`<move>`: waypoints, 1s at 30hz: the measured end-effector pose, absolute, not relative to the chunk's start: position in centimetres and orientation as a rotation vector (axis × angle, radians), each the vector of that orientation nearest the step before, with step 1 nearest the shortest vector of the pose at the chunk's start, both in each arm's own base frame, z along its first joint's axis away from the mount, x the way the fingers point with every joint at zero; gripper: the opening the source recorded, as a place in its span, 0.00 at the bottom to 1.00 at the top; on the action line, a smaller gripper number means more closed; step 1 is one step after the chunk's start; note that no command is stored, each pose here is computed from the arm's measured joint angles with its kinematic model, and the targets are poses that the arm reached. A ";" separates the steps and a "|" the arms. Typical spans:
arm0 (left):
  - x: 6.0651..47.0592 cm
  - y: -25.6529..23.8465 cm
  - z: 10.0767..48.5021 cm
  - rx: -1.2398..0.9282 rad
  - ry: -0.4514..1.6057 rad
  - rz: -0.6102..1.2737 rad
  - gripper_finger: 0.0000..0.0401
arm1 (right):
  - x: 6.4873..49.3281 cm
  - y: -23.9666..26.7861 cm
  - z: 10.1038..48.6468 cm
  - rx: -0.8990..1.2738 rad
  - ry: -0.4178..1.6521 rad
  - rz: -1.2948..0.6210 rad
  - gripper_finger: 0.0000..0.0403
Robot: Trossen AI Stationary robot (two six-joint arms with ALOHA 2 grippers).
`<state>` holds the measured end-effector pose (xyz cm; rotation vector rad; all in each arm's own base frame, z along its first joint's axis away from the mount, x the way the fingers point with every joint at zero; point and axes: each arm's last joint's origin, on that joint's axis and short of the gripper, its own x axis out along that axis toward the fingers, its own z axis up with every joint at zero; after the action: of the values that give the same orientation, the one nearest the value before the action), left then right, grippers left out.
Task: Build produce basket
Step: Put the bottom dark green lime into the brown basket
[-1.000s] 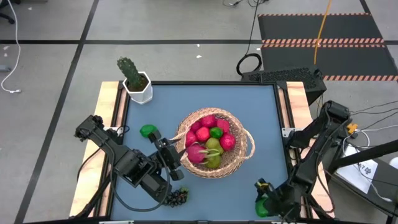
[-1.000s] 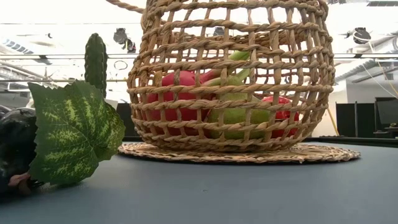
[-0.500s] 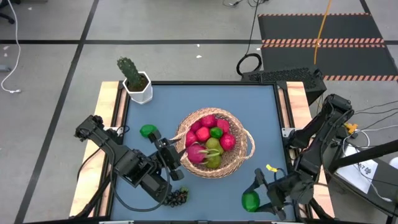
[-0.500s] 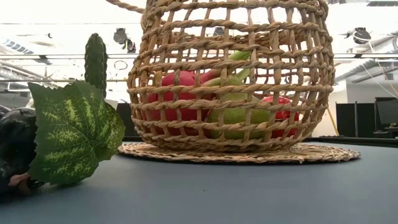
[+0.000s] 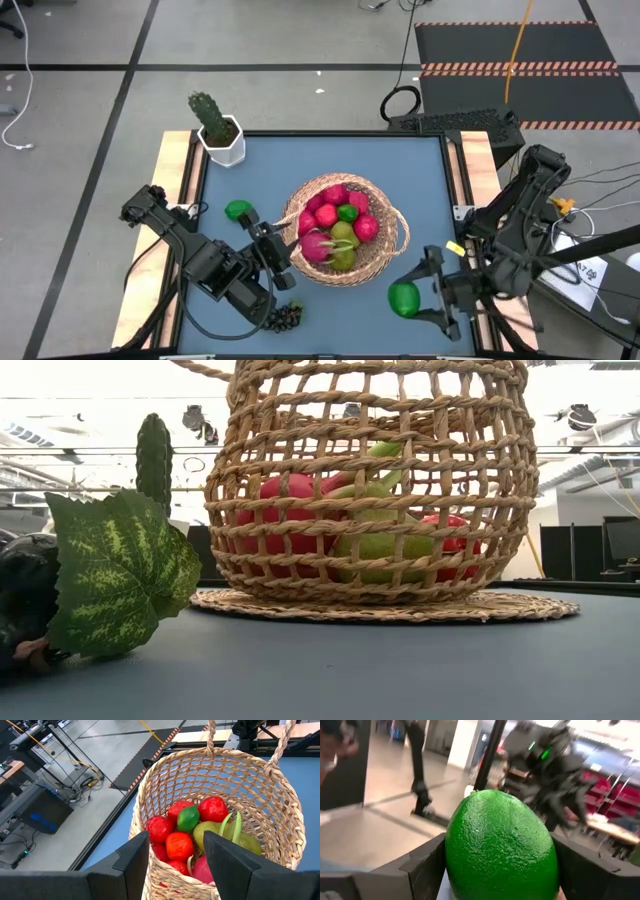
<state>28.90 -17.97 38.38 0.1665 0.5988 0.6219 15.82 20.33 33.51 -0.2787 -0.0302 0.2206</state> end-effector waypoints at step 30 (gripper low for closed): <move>29.0 -18.0 38.4 0.147 0.604 0.611 0.47 | 13.1 15.7 37.2 -0.268 -0.239 0.148 0.77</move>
<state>28.97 -18.05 38.36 0.1474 0.6041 0.6115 13.11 15.65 37.22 -0.2678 -0.2393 0.1485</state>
